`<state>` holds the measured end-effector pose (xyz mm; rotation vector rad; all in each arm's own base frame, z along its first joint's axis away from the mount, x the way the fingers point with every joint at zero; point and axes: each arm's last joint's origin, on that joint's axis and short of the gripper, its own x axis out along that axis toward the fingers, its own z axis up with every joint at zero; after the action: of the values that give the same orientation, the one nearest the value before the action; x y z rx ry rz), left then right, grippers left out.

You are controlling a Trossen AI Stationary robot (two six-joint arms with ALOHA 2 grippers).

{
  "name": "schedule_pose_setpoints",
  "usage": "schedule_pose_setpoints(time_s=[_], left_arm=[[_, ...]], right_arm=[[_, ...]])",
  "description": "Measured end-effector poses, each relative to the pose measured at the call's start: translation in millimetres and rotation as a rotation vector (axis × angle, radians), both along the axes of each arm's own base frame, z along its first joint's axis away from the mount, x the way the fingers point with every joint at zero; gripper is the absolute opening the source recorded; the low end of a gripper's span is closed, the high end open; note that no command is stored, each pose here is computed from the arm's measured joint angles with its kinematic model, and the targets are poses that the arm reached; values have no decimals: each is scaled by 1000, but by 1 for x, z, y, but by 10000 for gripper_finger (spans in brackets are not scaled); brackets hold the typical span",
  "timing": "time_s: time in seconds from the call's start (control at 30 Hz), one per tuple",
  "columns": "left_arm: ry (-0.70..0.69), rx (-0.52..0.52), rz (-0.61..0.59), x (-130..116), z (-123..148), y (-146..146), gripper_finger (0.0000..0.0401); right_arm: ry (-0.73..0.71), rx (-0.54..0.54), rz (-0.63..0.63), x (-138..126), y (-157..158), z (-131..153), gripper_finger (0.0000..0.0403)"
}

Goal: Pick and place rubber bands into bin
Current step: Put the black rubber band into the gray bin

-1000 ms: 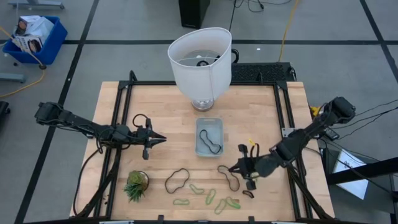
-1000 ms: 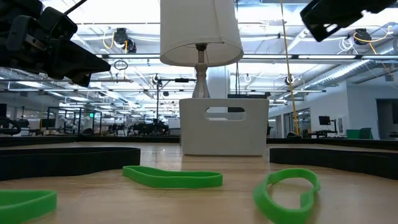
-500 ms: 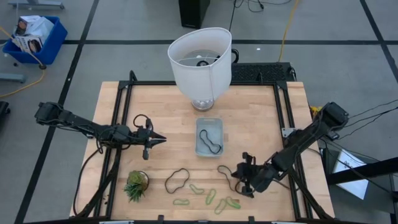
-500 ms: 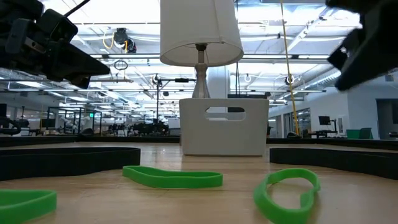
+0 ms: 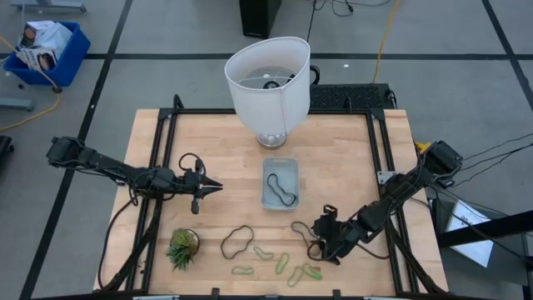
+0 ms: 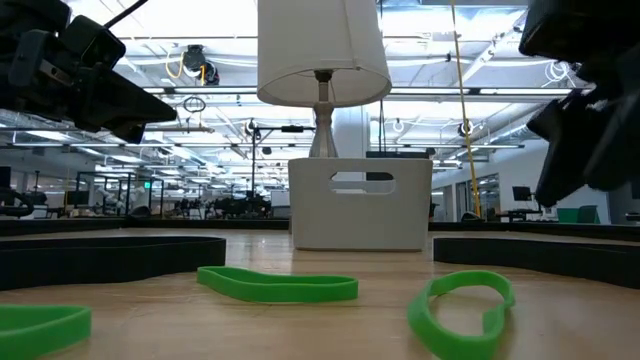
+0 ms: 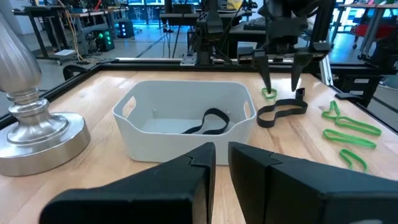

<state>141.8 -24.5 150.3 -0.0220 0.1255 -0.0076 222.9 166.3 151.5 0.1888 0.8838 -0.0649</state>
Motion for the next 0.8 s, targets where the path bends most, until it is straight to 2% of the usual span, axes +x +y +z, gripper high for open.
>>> schedule_pose_setpoints(time_s=[0.2, 0.47, 0.63, 0.8], left_arm=[[6, 1, 0, 0, -1, 0, 51], [6, -5, 1, 0, -1, 0, 51], [6, -5, 1, 0, -1, 0, 51], [6, -5, 1, 0, -1, 0, 51]], right_arm=[[56, -38, -17, 5, 0, -21, 248], [131, -49, -69, 10, -3, -43, 223], [133, -39, -88, 10, -3, -44, 169], [130, -16, -118, 10, -4, -42, 59]])
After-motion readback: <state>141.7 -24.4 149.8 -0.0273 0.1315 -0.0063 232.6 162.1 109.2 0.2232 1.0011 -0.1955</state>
